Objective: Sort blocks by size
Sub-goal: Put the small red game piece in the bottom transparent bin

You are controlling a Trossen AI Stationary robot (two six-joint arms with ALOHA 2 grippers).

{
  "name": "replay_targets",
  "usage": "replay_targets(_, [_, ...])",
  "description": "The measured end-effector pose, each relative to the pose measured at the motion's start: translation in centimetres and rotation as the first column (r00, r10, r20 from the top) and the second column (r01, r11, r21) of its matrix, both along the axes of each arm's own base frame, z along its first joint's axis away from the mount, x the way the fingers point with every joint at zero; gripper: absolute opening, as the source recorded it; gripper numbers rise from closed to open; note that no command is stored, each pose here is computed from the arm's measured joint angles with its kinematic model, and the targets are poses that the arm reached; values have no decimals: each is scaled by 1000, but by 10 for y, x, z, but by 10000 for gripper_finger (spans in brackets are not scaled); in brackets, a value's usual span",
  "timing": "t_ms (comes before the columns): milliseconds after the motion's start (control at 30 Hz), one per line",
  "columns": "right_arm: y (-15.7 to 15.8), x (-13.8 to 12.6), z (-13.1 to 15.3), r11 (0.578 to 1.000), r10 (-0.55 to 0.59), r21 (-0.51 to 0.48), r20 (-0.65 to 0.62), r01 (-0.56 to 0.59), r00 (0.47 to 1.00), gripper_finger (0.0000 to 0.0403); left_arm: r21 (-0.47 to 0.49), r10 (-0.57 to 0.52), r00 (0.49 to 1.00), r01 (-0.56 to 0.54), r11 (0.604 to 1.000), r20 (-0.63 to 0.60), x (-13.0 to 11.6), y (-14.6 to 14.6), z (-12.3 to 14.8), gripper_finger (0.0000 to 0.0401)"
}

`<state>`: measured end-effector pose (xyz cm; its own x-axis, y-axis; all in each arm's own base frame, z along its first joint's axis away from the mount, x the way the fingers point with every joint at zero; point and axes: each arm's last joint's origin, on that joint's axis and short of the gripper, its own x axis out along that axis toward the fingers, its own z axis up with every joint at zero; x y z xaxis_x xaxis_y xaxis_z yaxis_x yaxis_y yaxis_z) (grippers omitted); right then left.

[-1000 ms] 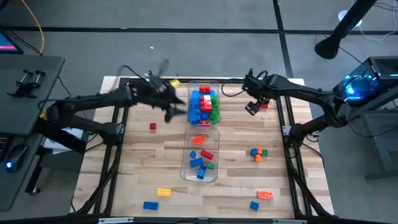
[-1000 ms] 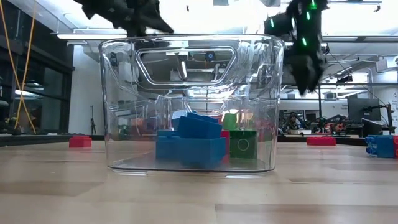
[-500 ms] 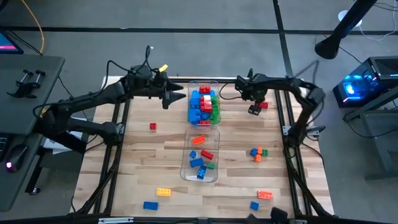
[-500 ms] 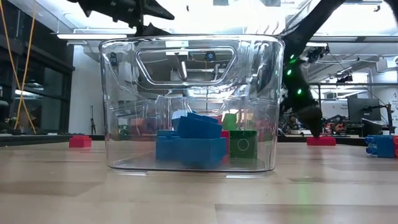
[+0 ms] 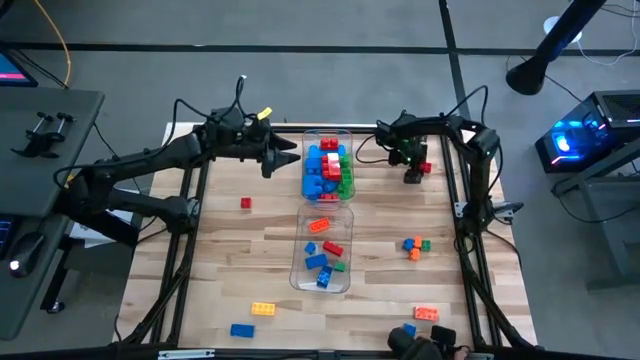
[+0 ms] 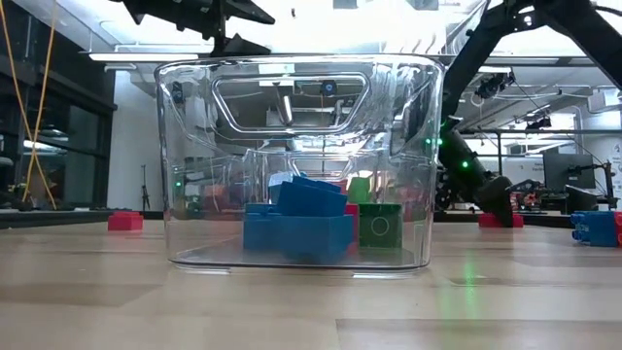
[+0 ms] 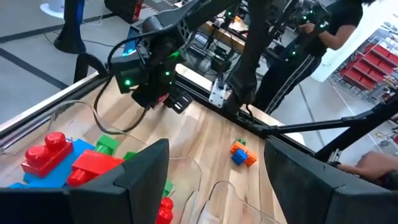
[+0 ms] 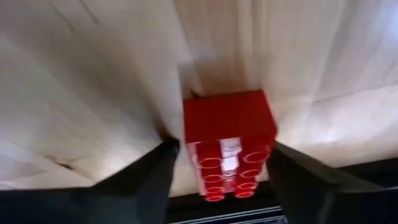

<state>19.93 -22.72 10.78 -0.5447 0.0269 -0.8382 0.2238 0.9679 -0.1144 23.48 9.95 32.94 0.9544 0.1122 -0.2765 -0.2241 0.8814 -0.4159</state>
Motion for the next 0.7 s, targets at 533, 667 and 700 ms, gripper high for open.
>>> replay_targets(533, [54, 22, 105, 943, -293, 31, 555, 332, 779, 138, 114, 108, 964, -139, 984, 241, -14, 28, 28, 247])
replay_targets(667, [98, 38, 161, 942, -304, 184, 824, 281, 479, 138, 90, 123, 976, -140, 986, 177, -15, 30, 21, 247])
replay_targets(700, [111, 43, 172, 945, -300, 207, 860, 253, 413, 138, 88, 123, 979, -138, 987, 164, -15, 30, 19, 247])
